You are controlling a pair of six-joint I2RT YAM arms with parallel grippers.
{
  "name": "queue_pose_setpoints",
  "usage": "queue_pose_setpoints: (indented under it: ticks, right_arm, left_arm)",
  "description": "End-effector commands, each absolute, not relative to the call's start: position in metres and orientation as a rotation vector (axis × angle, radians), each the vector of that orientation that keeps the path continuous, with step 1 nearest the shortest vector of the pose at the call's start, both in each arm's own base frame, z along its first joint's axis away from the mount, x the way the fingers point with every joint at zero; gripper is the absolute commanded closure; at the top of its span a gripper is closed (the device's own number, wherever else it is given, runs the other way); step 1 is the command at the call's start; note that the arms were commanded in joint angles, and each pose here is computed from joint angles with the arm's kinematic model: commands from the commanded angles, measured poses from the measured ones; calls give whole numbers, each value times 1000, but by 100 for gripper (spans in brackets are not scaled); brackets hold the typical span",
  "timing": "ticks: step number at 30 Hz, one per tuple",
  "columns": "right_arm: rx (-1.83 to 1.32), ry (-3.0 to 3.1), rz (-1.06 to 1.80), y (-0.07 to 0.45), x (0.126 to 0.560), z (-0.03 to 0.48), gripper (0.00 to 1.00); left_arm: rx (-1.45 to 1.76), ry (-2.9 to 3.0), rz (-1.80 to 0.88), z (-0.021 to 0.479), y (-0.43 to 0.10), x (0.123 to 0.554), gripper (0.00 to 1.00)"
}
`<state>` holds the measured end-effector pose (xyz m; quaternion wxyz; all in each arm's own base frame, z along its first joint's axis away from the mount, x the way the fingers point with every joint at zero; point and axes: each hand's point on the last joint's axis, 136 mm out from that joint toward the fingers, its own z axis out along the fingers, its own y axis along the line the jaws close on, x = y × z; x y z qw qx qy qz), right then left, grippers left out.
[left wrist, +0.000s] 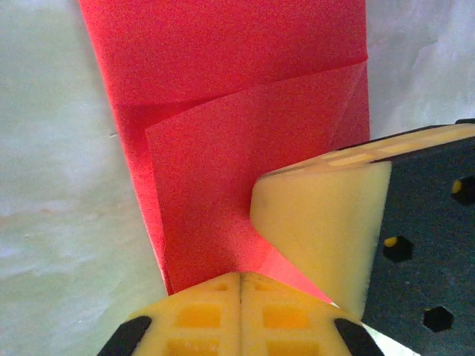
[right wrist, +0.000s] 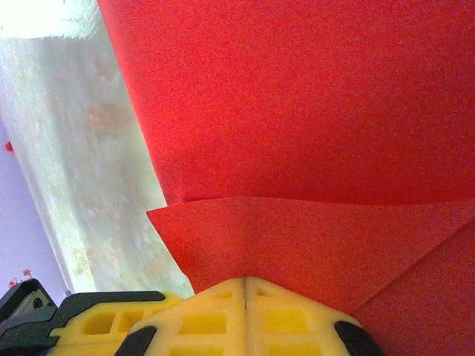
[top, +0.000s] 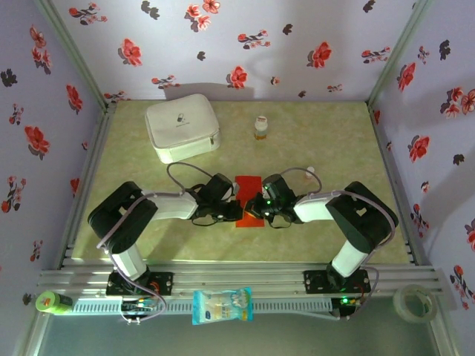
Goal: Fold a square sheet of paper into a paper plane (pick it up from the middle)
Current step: Fold the triangle a second time at the center of the table.
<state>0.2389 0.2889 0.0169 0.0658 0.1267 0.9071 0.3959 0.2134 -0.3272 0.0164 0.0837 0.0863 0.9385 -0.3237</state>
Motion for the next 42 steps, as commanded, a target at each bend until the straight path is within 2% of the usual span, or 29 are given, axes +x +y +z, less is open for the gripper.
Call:
queue_pose_setpoints:
  ticks: [1,10,28,36,42]
  right_arm:
    - [401,2792,1143,286,232,6,98]
    - [426,2789,1002,259,254,7,97]
    - [661,2653,920,209,289,1,97]
    - [514,2577,1001,219,297,44,97]
    - [393,2638,1114,243,276,49,96]
  left_arm:
    - [264,2907,-818,-15,-300,198,100]
    - [213,2972,-722,-35,-276,183,100]
    - [192,2967,-742,-36,-279,181,100]
    - [188,2961,-753,-34,-281,180,100]
    - [195,2951,-764,-30,-284,180,100]
